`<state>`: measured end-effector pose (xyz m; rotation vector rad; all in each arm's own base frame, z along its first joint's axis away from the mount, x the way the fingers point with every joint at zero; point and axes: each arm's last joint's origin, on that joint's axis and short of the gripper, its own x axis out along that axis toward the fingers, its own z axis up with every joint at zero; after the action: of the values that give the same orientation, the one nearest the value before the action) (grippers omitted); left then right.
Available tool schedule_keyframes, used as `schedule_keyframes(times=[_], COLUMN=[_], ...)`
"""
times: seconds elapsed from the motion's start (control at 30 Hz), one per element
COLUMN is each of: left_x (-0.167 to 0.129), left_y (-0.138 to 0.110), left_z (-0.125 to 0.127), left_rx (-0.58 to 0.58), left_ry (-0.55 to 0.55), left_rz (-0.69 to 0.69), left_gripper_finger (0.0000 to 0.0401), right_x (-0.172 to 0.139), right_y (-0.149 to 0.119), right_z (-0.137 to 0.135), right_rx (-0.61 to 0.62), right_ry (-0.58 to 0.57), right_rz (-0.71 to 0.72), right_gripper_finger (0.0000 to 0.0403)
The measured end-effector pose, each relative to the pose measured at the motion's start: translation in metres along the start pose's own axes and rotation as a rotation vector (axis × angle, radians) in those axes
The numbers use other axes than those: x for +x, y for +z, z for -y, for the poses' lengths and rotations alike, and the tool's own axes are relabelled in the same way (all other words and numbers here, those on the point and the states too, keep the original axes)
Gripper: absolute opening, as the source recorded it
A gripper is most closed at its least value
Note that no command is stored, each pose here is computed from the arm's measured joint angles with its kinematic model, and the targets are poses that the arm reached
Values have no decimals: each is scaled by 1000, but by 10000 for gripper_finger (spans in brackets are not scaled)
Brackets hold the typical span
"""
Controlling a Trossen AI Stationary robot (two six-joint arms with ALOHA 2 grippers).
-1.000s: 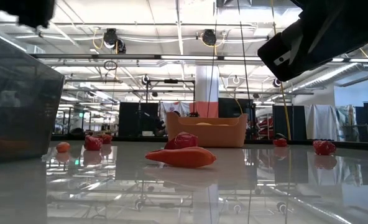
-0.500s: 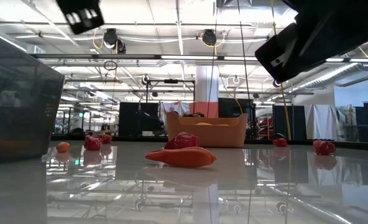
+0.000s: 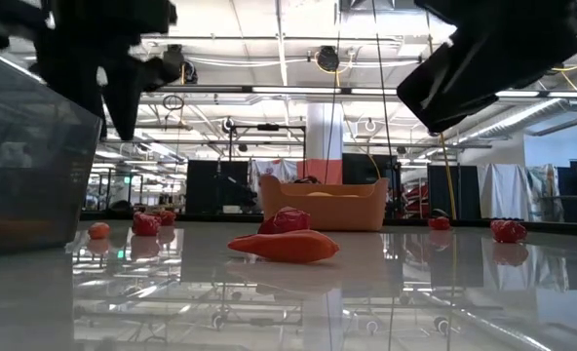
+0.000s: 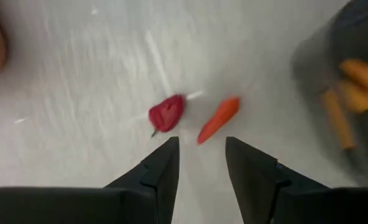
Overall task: Sort produce into baskets
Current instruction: Put the orange chili pepper into the black bin
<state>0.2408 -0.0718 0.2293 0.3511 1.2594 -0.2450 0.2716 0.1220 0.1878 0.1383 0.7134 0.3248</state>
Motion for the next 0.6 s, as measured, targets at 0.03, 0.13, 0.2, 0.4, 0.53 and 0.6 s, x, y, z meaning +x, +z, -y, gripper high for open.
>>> schedule_keyframes(times=[0.03, 0.13, 0.2, 0.4, 0.53, 0.6], left_x=[5, 19, 28, 52, 62, 64], left_y=[1, 3, 4, 0, -1, 0], left_z=[0, 1, 2, 5, 7, 7], left_rx=[11, 36, 48, 82, 82, 81], left_ry=[3, -2, -16, -37, -48, -49], left_rz=[-23, -77, -110, -209, -219, -210], left_gripper_finger=[139, 139, 139, 139, 139, 139], right_x=[0, 0, 0, 0, 0, 0], right_y=[0, 1, 1, 4, 6, 5], right_z=[1, 4, 5, 4, 4, 4], right_rx=[13, 58, 84, 103, 103, 103], right_ry=[-7, -26, -30, -22, -16, -16], right_rz=[2, 8, 10, 34, 51, 50], right_gripper_finger=[77, 77, 77, 77, 77, 77])
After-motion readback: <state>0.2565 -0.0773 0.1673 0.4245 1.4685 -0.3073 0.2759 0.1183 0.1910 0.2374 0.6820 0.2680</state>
